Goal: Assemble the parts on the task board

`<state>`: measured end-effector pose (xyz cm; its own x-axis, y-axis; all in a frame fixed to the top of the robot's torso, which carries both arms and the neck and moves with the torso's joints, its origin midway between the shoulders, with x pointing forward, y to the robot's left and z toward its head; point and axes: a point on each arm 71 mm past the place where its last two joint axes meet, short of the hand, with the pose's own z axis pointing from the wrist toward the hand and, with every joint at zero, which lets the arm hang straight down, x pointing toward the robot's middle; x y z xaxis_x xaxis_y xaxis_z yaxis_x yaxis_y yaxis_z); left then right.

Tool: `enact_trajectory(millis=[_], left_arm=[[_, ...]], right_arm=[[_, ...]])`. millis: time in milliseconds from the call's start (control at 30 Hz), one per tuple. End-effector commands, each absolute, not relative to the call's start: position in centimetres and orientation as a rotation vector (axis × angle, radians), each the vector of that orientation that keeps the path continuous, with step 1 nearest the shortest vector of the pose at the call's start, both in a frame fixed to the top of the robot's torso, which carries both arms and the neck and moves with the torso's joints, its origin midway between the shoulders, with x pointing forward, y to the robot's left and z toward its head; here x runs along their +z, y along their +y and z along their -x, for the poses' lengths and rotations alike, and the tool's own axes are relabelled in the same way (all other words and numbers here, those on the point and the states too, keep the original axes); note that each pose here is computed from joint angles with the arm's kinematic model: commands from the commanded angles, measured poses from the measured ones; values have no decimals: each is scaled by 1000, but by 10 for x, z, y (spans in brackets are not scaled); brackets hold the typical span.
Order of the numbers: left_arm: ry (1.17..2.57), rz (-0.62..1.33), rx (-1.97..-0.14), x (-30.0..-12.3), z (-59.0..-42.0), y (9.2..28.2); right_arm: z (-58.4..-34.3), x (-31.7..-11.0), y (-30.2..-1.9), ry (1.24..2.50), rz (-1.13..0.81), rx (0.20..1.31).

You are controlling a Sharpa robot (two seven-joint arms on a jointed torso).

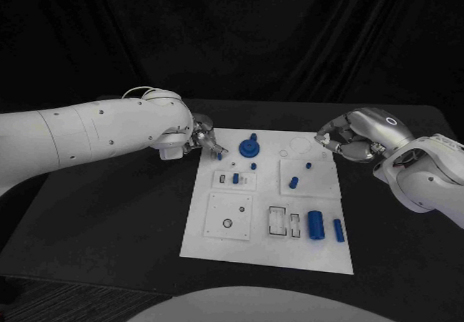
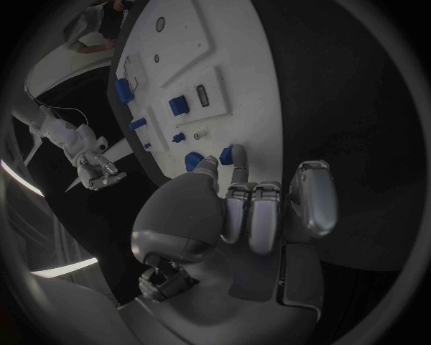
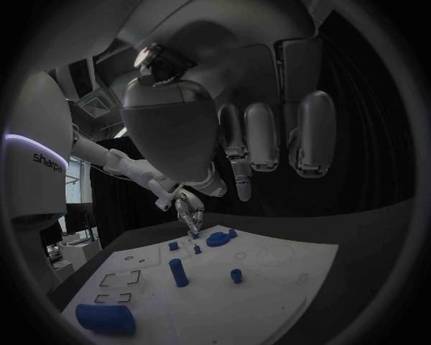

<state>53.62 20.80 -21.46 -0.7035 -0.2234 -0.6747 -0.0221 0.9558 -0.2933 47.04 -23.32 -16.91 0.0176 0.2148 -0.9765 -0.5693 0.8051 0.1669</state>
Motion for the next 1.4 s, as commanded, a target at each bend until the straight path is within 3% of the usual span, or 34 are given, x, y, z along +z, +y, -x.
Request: enact_trajectory(millis=[33,1400], left_arm=[[2343,156,-358,-216,-535,205],[2332,159,-378,-215,-536,209]], right_arm=[[-470,-169,-233,1430,303,621],[-471,-171,-234,1449,297,608]])
